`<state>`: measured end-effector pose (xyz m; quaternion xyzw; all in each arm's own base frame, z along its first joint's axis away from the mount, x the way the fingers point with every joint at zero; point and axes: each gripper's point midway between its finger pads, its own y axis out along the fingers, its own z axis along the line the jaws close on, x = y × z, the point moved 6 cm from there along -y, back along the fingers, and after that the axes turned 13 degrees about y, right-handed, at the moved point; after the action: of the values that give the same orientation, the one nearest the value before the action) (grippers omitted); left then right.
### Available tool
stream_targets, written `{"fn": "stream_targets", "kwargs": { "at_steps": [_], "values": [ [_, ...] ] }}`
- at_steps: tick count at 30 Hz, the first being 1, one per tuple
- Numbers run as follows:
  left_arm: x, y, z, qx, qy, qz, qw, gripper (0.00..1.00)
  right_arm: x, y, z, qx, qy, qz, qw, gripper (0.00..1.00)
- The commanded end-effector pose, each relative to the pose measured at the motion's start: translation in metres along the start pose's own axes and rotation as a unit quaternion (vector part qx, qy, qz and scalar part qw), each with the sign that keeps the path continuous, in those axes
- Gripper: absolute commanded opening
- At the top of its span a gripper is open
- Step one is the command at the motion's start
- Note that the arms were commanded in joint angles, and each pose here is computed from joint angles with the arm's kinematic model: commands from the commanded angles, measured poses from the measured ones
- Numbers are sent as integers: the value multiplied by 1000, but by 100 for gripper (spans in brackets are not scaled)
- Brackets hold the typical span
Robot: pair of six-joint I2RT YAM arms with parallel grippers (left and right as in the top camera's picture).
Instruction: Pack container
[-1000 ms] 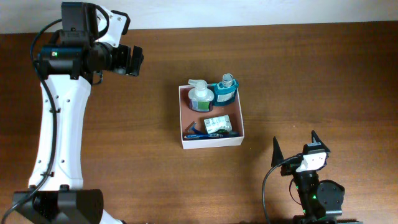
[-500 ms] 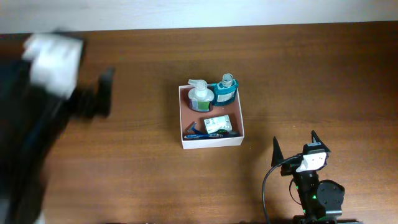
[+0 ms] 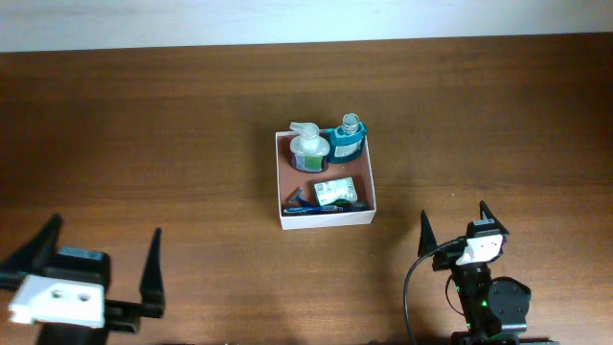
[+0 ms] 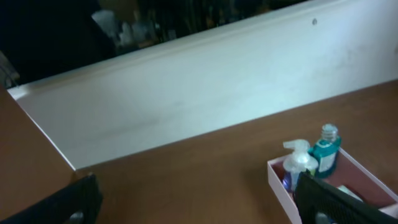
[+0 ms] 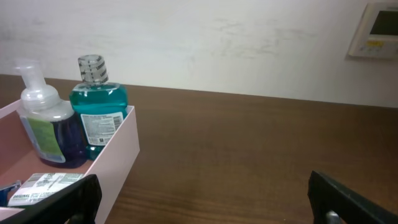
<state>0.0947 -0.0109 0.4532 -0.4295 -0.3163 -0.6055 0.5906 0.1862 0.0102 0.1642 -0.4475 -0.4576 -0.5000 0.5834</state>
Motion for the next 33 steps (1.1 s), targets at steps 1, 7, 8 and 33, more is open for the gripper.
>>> {"fn": "stream_targets", "kwargs": {
  "at_steps": [1,7,8,33],
  "values": [
    [-25,-1,-10,25,-3,-27,999,99,-1,0,-1,-5,2,0,1000,99],
    [-77,35,-33,47,1,-79,996,99,-1,0,-1,-5,2,0,1000,99],
    [-82,40,-36,50,1,-88,995,99,-1,0,-1,-5,2,0,1000,99],
    [-161,95,-77,73,-34,-225,971,99,-1,0,-1,-5,2,0,1000,99]
  ]
}}
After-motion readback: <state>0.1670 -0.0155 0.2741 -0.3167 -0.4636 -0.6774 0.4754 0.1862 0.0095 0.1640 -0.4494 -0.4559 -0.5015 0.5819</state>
